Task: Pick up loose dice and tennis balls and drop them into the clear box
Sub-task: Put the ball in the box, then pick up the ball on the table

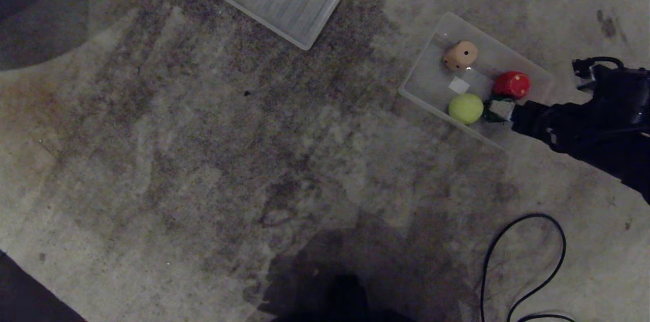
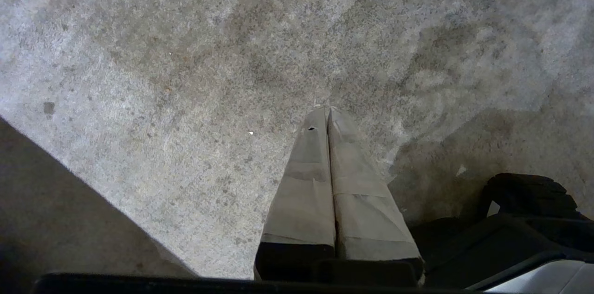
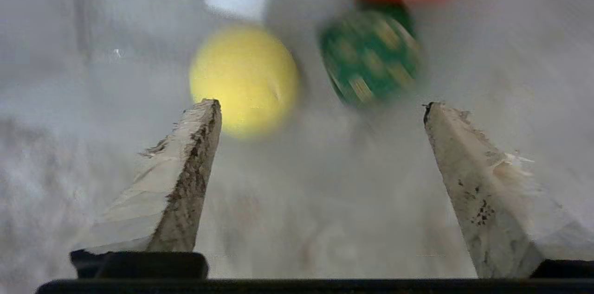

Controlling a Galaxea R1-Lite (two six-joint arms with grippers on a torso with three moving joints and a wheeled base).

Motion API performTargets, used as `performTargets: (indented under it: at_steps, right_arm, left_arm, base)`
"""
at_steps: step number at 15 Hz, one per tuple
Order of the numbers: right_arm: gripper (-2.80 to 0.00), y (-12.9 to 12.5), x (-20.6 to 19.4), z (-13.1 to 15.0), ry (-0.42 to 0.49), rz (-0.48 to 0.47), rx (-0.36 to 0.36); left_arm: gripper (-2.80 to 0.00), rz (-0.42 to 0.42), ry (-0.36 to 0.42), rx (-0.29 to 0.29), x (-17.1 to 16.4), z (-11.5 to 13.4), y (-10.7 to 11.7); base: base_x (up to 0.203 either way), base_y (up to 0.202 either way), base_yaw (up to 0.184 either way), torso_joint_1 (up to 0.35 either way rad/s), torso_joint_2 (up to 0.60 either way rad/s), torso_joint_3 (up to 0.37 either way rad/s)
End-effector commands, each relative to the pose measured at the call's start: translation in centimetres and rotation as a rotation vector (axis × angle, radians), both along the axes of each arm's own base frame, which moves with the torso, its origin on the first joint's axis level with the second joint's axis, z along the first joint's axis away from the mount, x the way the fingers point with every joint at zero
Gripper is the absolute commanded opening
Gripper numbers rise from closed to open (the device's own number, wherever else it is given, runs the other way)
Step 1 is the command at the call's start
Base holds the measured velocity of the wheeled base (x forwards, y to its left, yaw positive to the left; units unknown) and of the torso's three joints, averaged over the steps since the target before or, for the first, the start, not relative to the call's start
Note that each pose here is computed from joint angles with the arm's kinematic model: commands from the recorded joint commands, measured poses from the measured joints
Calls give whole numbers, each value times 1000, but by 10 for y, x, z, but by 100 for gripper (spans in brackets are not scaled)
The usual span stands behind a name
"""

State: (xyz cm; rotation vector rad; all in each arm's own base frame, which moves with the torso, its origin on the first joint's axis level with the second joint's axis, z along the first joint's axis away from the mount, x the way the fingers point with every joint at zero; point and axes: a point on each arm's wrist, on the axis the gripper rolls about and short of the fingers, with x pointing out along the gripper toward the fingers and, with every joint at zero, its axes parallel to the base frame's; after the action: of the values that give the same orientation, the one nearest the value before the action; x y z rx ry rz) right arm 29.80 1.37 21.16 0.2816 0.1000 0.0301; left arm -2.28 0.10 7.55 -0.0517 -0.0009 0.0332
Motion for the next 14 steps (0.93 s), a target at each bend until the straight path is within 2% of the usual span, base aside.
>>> performTargets:
  at_steps: [1, 3, 5, 8, 11, 14]
  right_arm:
    - [-280, -6, -62, 25, -77, -13, 30]
    - [-280, -8, -111, 16, -33, -12, -2]
    - [-280, -9, -166, -7, 26, 0, -77]
    - [-280, -12, -238, -46, 52, 11, -187]
    - [-280, -14, -285, -86, 67, 3, -255]
    - [-280, -14, -307, -119, 47, -25, -294]
  left_arm:
    - [-280, 1, 3, 0, 0, 0, 0]
    - [-280, 1, 3, 0, 0, 0, 0]
    - [-280, 1, 3, 0, 0, 0, 0]
    - [-280, 1, 3, 0, 0, 0, 0]
    - [-280, 1, 3, 0, 0, 0, 0]
    - [-280, 1, 3, 0, 0, 0, 0]
  base:
    - [0, 0, 0, 0, 0, 0]
    - [0, 0, 0, 0, 0, 0]
    - [0, 0, 0, 0, 0, 0]
    - [0, 0, 0, 0, 0, 0]
    - [0, 0, 0, 0, 0, 0]
    - [0, 0, 0, 0, 0, 0]
